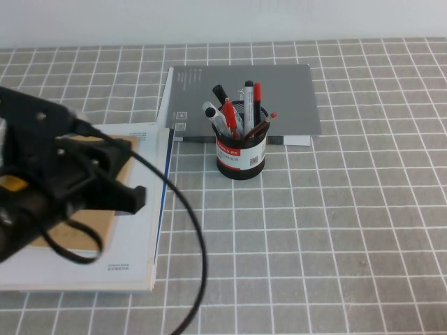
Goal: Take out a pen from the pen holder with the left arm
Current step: 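Take a marker out of the pen holder and lay it on the table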
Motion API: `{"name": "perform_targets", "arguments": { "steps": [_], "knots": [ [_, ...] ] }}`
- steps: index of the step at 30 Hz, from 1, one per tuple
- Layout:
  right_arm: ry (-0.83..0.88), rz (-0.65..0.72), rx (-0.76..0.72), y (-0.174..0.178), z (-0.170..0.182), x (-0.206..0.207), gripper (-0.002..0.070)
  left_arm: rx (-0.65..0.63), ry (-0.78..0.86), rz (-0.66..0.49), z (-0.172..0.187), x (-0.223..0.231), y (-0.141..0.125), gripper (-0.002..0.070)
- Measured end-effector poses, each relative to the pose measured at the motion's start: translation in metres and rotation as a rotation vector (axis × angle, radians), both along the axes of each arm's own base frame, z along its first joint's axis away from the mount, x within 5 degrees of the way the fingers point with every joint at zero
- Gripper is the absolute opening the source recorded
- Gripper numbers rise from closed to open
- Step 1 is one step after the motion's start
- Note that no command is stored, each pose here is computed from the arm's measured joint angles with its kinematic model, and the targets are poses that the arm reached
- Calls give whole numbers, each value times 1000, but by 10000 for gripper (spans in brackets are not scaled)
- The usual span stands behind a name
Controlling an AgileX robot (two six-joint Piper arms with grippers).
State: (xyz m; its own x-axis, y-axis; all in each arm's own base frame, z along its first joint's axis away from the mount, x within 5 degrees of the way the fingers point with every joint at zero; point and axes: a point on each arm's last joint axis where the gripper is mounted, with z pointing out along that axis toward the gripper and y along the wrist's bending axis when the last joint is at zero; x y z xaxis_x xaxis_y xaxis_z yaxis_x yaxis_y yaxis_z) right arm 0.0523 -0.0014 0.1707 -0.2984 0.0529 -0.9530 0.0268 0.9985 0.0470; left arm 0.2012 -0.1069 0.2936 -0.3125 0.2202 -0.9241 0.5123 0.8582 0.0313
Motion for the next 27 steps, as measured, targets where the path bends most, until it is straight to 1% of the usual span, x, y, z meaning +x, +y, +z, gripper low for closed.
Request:
{"name": "perform_targets", "arguments": {
  "steps": [2, 5, 7, 9, 11, 14, 18, 20, 23, 27],
  "knots": [
    [0, 0, 0, 0, 0, 0, -13, 21, -34, 1, -4, 5, -8, -3],
    [0, 0, 0, 0, 0, 0, -13, -117, -57, 54, -5, 16, -15, -3],
    [0, 0, 0, 0, 0, 0, -13, -231, -80, 58, -4, 25, -17, 1],
    [0, 0, 0, 0, 0, 0, -13, -311, -102, 12, -6, 34, -21, 27],
    [0, 0, 0, 0, 0, 0, -13, -317, -115, -66, -14, 41, -26, 70],
    [0, 0, 0, 0, 0, 0, -13, -288, -120, -196, -32, 48, -40, 173],
    [0, 0, 0, 0, 0, 0, -13, -161, -141, -346, -51, 57, -61, 339],
    [0, 0, 0, 0, 0, 0, -13, -106, -155, -396, -52, 62, -72, 386],
    [0, 0, 0, 0, 0, 0, -13, -28, -198, -446, -43, 72, -86, 410],
    [0, 0, 0, 0, 0, 0, -13, 57, -275, -510, -29, 86, -105, 418]
  ]
}}
